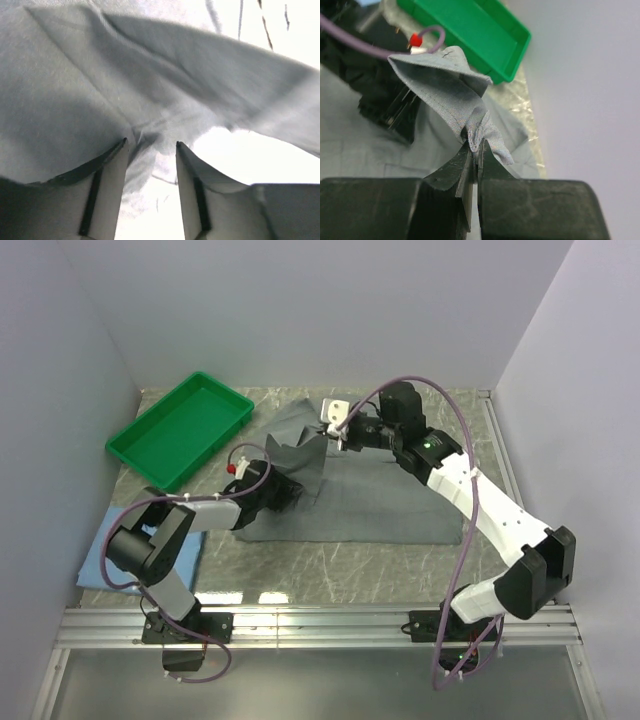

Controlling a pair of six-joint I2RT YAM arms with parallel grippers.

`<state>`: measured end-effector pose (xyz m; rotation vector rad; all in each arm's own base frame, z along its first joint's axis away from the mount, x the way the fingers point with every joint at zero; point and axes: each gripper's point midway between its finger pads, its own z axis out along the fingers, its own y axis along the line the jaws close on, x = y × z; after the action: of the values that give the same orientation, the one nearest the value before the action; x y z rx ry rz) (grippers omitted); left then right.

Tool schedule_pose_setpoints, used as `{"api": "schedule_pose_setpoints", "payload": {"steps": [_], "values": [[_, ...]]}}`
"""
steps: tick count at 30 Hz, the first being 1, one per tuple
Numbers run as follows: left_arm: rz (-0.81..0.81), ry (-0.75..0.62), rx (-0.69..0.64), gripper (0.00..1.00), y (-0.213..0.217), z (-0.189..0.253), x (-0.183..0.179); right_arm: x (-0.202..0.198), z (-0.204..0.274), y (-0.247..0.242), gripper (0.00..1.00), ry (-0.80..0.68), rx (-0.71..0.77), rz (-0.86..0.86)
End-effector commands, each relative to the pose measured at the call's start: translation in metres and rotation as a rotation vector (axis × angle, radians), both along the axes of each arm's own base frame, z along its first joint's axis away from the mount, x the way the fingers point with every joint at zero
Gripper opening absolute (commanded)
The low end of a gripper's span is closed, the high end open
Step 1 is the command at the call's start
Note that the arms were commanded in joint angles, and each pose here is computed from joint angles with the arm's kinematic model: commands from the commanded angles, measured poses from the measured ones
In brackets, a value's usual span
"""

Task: Fold and stack the long sleeve shirts
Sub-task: Fold the shirt

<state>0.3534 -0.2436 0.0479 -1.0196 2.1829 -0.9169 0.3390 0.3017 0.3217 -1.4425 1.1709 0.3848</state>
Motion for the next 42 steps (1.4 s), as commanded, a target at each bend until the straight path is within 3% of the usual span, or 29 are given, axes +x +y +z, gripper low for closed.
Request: {"api": "schedule_pose_setpoints", "payload": {"steps": [1,6,11,21,27,34,35,36,38,42], "values": [[-0.017,-0.080,0.004,0.50,0.002,0.031,0.000,-0.018,0.008,-0.008,0.00,-0.034,-0.007,0.018],[-0.061,-0.073,0.008,0.56,0.016,0.044,-0.036,-0.035,-0.018,-0.022,0.00,0.021,-0.066,0.015],[-0.038,-0.081,0.122,0.58,0.052,0.048,-0.066,-0.050,-0.045,-0.047,0.00,0.064,-0.118,-0.058],[0.053,-0.191,0.271,0.70,0.106,0.085,-0.090,-0.092,-0.123,-0.105,0.00,0.247,-0.197,-0.261],[0.061,-0.217,0.353,0.77,0.119,0.090,-0.090,-0.111,-0.130,-0.129,0.18,0.289,-0.149,-0.376],[0.037,-0.246,0.438,0.89,0.122,0.104,-0.080,-0.107,-0.129,-0.154,0.41,0.443,-0.068,-0.654],[0.036,-0.256,0.443,0.89,0.121,0.109,-0.078,-0.107,-0.126,-0.154,0.45,0.462,-0.058,-0.668],[0.026,-0.250,0.466,0.89,0.123,0.107,-0.077,-0.107,-0.128,-0.156,0.61,0.483,-0.060,-0.692],[0.019,-0.254,0.484,0.90,0.123,0.111,-0.075,-0.106,-0.134,-0.162,0.78,0.544,-0.053,-0.778],[-0.001,-0.259,0.523,0.89,0.125,0.111,-0.074,-0.104,-0.131,-0.172,0.88,0.615,0.040,-0.927]]}}
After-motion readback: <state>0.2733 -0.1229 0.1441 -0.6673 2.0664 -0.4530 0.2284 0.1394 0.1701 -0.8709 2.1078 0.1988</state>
